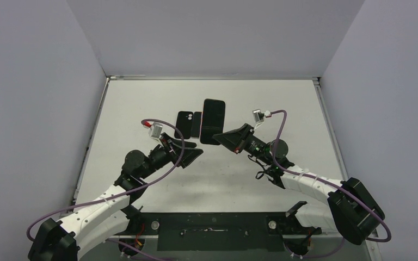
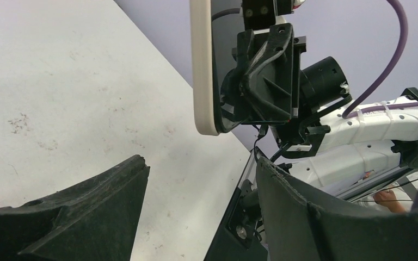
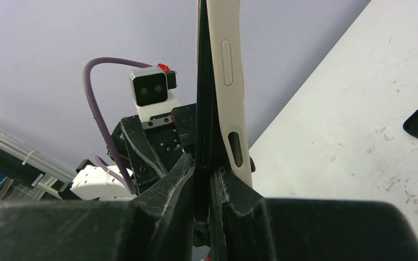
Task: Take the phone out of the phone case
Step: Remove the phone case from the phone.
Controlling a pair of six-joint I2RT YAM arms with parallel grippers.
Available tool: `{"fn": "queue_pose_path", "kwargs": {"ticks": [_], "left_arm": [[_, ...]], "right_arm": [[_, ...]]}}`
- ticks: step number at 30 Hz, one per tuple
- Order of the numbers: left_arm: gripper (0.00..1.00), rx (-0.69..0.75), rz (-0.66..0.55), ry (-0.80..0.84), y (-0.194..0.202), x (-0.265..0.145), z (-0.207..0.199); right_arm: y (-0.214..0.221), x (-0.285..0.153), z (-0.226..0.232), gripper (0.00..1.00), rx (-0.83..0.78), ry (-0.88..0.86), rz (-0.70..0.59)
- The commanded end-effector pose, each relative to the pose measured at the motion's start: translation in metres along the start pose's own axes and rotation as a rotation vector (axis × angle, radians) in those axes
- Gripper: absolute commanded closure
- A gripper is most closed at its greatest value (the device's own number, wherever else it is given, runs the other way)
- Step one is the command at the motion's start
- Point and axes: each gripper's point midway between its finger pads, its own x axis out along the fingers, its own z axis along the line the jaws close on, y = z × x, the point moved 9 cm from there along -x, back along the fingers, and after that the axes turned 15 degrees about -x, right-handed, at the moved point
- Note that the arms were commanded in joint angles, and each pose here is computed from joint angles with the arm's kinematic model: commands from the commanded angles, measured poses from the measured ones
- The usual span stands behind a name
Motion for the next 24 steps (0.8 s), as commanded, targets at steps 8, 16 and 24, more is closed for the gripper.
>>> {"fn": "queue_pose_path", "kwargs": {"ticks": [8,16,24], "left_arm": [[0.32,-0.007,-0.027,0.029,-0.006,0.012,-0.001],[0.32,-0.014,-0.039,0.047,-0.010,0.017,-0.003],[0.33,-0.030,-0.082,0.038,-0.015,0.018,-0.005]], "right_arm": [[-0.023,0.002,0.031,1.00,-0.064,-0.135,-0.107],[-0.019,0.005,0.033,1.00,-0.063,-0.147,-0.096],[-0.015,0.007,0.036,1.00,-0.060,-0.165,-0.083]]}}
